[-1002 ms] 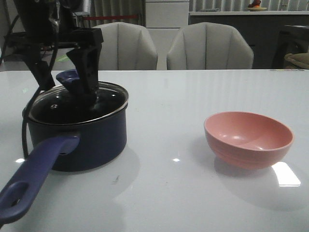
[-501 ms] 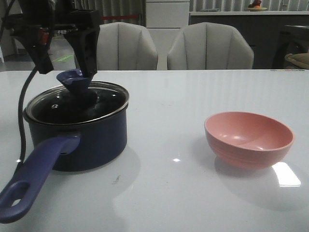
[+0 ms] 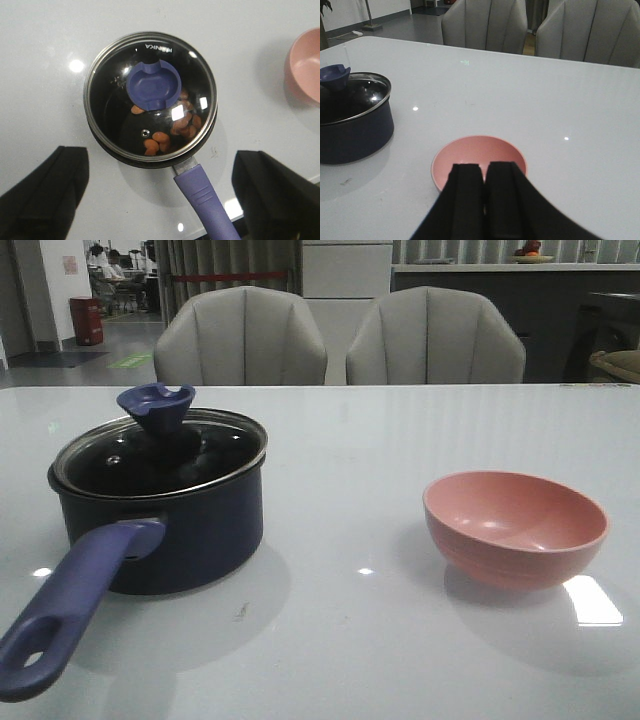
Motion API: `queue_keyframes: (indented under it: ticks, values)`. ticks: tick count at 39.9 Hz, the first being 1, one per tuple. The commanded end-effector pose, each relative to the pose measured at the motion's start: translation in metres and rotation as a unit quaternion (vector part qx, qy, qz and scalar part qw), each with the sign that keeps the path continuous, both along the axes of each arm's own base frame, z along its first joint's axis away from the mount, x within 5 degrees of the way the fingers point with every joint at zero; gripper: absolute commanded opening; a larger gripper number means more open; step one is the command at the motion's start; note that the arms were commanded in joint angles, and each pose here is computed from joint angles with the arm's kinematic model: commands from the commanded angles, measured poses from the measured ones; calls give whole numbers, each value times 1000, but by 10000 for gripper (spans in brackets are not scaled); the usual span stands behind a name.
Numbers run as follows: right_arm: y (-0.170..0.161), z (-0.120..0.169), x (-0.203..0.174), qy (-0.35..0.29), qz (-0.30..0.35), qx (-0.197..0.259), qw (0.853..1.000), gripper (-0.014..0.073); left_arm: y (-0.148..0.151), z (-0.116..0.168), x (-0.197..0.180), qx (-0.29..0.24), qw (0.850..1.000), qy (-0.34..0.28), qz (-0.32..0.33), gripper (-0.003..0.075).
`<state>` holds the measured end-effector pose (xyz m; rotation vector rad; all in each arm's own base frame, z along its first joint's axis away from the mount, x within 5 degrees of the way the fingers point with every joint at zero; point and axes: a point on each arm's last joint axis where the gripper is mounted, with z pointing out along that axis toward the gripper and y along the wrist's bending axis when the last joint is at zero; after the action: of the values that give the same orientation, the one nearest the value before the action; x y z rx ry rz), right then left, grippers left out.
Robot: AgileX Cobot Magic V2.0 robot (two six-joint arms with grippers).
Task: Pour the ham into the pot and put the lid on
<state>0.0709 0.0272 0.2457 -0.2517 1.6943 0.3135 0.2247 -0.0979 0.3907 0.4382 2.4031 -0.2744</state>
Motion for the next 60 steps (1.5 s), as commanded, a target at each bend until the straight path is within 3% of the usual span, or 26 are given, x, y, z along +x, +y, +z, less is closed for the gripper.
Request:
queue_keyframes:
  ticks: [1,8,19,22,29,30,42,56,60]
  values:
    - [-1,16,2,-49,-10,15,999,148,12,17,-36,-47,994,-94,1,603]
    - [-1,16,2,-49,-10,15,999,148,36,-1,-90,-81,981,-175,7,603]
    - [-1,16,2,-49,-10,15,999,148,72,-53,-173,-142,935,-325,15,580]
    - [-1,16,2,-49,-10,15,999,148,80,-67,-190,-152,924,-351,15,506]
    - [-1,16,2,-49,-10,15,999,148,88,-92,-210,-169,905,-389,15,162]
    - [-1,16,2,-49,-10,15,999,148,89,-94,-211,-170,904,-392,15,107]
    - [-1,16,2,-48,-10,15,999,148,85,-107,-201,-157,919,-362,15,113]
    - [-1,16,2,-48,-10,15,999,148,84,-111,-199,-154,920,-360,15,113]
    - [-1,16,2,-48,-10,15,999,148,86,-118,-194,-124,916,-380,36,113]
